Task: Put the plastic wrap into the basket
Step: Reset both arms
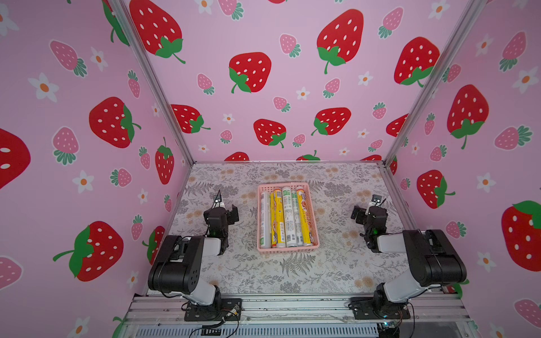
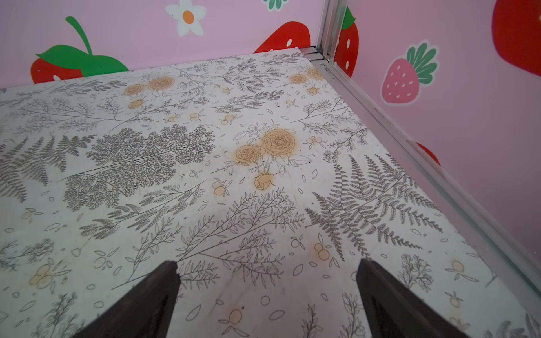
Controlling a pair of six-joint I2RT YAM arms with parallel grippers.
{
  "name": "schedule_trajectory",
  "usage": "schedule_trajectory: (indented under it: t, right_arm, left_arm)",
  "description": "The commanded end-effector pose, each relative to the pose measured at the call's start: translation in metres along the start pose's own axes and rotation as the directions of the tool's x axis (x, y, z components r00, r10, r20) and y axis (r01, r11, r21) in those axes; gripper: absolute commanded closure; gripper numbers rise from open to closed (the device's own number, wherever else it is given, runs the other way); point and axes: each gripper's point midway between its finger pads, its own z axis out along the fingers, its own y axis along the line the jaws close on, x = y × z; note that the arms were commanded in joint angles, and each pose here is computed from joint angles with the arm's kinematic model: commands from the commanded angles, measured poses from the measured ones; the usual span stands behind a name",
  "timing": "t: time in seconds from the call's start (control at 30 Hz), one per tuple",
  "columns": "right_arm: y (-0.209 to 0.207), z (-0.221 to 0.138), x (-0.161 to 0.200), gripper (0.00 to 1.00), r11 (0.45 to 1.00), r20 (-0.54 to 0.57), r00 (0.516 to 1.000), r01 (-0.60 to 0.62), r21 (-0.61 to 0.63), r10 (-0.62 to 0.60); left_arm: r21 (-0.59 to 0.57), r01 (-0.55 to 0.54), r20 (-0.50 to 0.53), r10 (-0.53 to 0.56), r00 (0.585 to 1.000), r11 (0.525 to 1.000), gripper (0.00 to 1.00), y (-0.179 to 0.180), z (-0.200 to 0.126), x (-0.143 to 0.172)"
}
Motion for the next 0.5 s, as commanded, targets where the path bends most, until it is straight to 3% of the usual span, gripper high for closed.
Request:
schedule_trajectory:
  t: [0.0, 0.47]
  right_arm:
    - [0.0047, 0.0004, -0.0119, 0.00, 1.000, 0.040, 0.999, -0.016, -0.027, 0.017]
    - [0.0130, 0.0024, -0.0110, 0.00, 0.998, 0.028, 1.000, 0.006, -0.064, -0.004]
  left_arm:
    - [0.018, 0.018, -0.010, -0.018, 1.000, 1.000, 0.00, -0.0012, 0.0047, -0.0040]
    - [0.022, 0.023, -0.008, -0.023, 1.000, 0.999, 0.01, -0.0010, 0.0043, -0.0048]
